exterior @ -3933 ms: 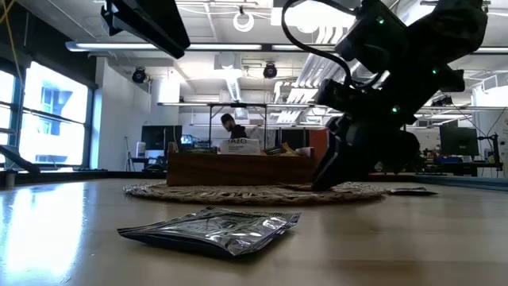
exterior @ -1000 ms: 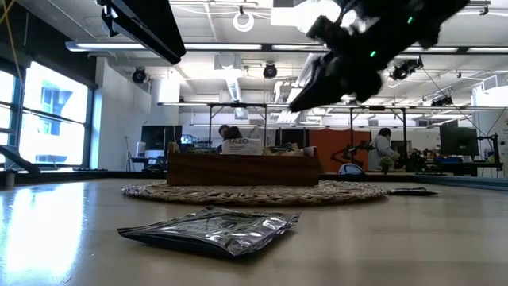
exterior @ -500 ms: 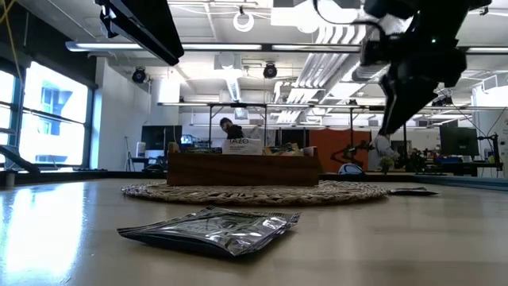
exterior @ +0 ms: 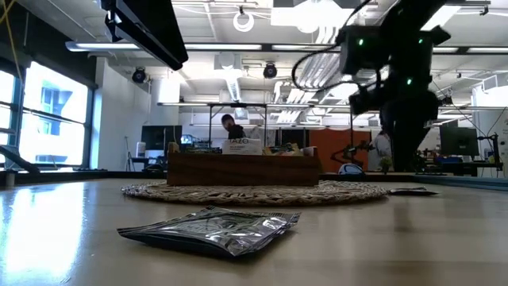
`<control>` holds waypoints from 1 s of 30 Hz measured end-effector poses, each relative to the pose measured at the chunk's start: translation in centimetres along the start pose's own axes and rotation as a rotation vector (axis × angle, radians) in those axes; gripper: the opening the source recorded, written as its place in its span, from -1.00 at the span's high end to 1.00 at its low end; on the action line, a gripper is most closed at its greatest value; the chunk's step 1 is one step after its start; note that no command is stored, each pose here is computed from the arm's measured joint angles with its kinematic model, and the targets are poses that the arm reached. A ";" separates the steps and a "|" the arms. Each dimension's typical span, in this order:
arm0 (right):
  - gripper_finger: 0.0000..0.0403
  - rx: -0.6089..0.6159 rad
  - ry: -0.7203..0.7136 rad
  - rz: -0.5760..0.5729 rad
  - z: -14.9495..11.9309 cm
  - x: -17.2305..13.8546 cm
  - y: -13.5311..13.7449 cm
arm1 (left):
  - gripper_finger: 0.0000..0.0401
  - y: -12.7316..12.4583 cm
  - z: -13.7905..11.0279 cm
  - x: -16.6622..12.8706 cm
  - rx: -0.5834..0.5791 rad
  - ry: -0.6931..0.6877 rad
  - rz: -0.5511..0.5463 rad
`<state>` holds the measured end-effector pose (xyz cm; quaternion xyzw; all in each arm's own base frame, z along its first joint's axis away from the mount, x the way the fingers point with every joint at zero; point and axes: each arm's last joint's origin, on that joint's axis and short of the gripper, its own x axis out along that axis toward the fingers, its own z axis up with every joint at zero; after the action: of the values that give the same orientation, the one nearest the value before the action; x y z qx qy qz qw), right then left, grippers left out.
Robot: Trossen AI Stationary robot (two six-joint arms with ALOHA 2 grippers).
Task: Pick & Place Tea
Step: Put the violet tea bag into the left section of the brown wooden organizer
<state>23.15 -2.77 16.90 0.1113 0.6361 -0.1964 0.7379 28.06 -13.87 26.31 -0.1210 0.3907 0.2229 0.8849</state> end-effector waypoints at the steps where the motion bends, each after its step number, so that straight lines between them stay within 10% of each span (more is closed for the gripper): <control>1: 0.22 0.007 0.018 -0.017 0.1 0.6 -0.1 | 0.42 0.0 0.0 0.0 0.000 0.000 0.000; 16: 0.27 0.044 0.179 0.030 1.0 4.7 -0.3 | 0.42 0.0 0.0 0.0 0.001 0.000 0.001; 24: 0.91 0.076 0.163 0.027 1.0 4.6 -0.3 | 0.42 0.0 0.0 0.0 0.001 0.000 0.001; 30: 0.94 0.108 0.078 0.000 0.3 2.4 0.6 | 0.42 0.0 0.0 0.0 0.002 0.001 0.002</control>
<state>23.94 -2.68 14.49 0.1583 0.6530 -0.2259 0.7054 28.03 -13.87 26.29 -0.1200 0.3912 0.2233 0.8847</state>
